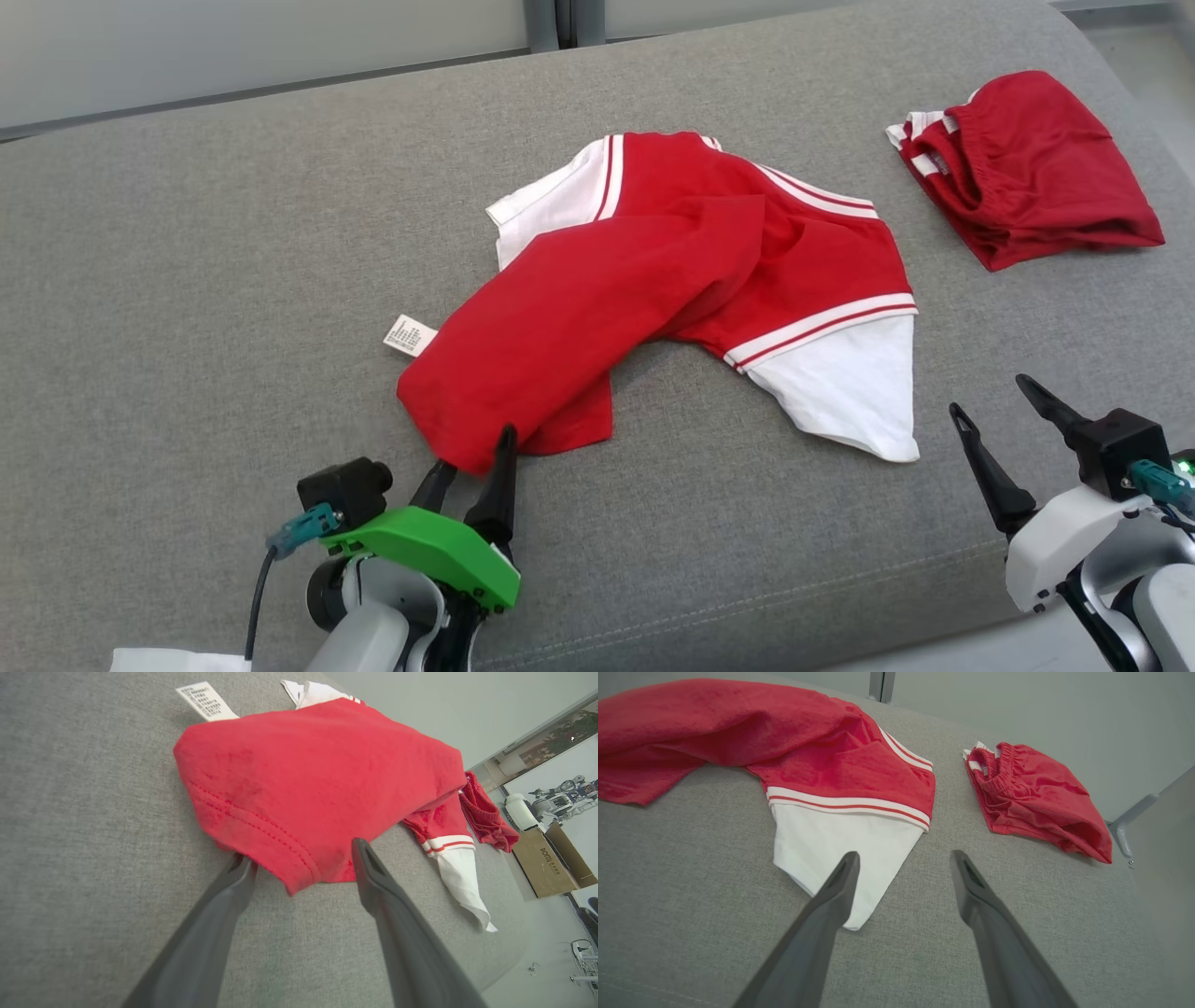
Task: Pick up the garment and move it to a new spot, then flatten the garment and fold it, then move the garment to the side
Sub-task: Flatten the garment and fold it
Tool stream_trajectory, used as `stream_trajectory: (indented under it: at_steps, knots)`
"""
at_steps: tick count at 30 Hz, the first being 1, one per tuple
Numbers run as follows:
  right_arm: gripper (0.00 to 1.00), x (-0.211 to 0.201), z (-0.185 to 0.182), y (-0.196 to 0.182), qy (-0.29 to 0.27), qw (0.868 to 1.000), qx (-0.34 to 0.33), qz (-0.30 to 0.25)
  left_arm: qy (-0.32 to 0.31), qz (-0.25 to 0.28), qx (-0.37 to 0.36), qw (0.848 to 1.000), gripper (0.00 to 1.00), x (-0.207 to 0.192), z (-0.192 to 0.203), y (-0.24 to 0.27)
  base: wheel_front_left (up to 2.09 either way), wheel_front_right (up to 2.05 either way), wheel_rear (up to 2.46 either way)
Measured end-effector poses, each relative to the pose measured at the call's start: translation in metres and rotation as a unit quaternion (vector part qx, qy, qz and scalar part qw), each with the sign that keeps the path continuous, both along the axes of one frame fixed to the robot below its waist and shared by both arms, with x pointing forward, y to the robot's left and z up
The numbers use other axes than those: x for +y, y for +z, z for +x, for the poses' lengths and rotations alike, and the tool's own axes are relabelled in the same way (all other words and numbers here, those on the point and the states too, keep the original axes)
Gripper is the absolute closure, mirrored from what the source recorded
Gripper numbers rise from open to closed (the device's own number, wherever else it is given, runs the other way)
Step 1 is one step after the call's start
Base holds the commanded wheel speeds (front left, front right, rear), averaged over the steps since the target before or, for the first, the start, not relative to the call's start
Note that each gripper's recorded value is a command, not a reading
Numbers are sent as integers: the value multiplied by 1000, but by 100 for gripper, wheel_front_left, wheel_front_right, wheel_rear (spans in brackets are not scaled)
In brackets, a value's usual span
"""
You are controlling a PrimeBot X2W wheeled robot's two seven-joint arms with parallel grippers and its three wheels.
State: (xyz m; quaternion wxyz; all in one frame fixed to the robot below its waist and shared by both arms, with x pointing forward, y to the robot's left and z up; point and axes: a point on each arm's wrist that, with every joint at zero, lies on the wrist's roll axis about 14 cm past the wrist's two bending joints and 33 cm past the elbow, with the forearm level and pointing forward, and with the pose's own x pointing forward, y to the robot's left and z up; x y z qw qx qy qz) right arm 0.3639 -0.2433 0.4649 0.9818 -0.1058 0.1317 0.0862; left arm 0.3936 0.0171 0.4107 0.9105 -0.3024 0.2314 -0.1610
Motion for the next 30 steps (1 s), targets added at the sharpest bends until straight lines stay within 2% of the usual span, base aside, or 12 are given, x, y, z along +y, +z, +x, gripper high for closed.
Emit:
stream_trajectory:
  at_steps: [2, 3, 4, 5, 6, 7, 13, 19, 25, 30]
  knots:
    - [0, -1, 1, 3, -2, 1000, -6, 0, 3, -10, -16, 1000, 0, -3, 8, 7, 0, 0, 0]
    - [0, -1, 1, 5, -3, 1000, -8, 0, 9, -13, -26, 1000, 11, -2, 12, 10, 0, 0, 0]
    - [0, -1, 2, 6, -4, 1000, -11, 0, 14, -16, -33, 999, 52, -1, 16, 13, 0, 0, 0]
    - [0, -1, 2, 7, -5, 1000, -14, 0, 16, -14, -37, 999, 52, 0, 19, 14, 0, 0, 0]
    - [0, -1, 3, 8, -6, 1000, -16, 2, 13, -9, -44, 999, 83, 0, 22, 15, 0, 0, 0]
    - [0, 0, 3, 8, -6, 1000, -17, 2, 10, -2, -52, 999, 100, 1, 24, 16, 0, 0, 0]
    - [0, -1, 7, 9, -9, 1000, -22, 4, 15, 48, -131, 990, 100, 23, 57, 43, 0, 0, 0]
    - [0, 3, 10, 6, -7, 1000, -22, 6, 26, 69, -194, 978, 100, 38, 87, 80, 0, 0, 0]
    - [0, 5, 18, 5, -2, 1000, -23, 6, 22, 148, -234, 960, 100, 66, 134, 104, 0, 0, 0]
    - [0, 1, 22, 3, -9, 1000, -22, 2, 36, 191, -252, 948, 100, 81, 172, 113, 0, 0, 0]
